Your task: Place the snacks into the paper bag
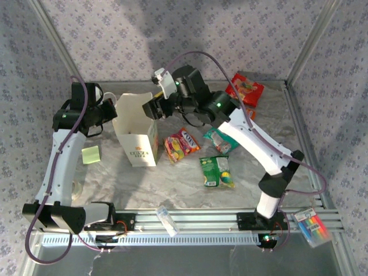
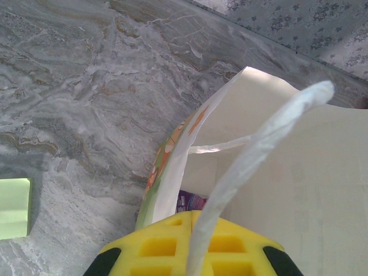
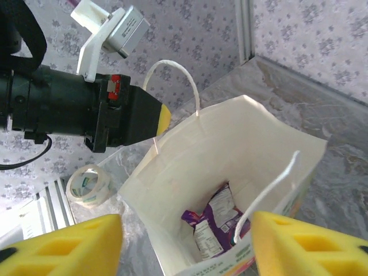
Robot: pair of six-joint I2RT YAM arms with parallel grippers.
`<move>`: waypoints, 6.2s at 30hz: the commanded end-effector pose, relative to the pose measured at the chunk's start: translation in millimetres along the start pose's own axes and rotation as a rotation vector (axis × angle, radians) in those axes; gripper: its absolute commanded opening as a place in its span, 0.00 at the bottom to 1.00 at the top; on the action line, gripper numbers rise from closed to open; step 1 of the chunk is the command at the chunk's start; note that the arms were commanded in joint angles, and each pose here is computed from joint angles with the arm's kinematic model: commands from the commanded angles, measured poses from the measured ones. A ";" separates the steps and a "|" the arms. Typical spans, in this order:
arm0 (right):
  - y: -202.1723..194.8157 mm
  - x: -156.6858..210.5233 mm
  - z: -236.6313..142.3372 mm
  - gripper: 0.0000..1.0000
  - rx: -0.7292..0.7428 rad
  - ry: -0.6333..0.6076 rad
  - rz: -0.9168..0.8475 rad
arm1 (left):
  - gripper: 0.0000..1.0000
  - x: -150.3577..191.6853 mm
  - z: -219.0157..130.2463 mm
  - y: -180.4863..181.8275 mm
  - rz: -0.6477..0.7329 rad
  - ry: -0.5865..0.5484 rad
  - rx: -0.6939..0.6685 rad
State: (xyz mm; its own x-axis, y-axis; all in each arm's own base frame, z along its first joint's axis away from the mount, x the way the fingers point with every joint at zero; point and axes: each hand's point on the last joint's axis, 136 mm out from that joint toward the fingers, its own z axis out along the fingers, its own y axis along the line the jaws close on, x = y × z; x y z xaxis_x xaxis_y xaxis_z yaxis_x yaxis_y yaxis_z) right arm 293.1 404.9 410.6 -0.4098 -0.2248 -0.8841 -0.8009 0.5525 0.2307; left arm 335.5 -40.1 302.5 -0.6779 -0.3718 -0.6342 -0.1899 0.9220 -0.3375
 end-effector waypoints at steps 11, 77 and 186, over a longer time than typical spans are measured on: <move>-31.9 29.3 -6.7 0.76 0.022 0.013 0.073 | 0.02 2.4 -7.1 0.8 0.021 -0.003 0.003; -195.2 308.1 58.9 0.91 0.279 0.600 0.477 | 0.04 17.4 -7.2 15.2 0.040 0.029 -0.054; -163.0 87.3 -75.4 0.27 0.509 0.173 0.027 | 0.07 14.4 -10.4 7.7 0.033 -0.004 -0.015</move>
State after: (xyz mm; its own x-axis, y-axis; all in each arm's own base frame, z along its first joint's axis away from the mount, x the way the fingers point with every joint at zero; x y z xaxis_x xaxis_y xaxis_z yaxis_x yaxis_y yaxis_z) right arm 357.8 246.1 284.4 -0.6176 -0.3107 -0.7225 -0.5007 0.8637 0.0566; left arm 317.9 -33.6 290.1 -0.6976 -0.3461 -0.6274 -0.2013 0.9350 -0.2920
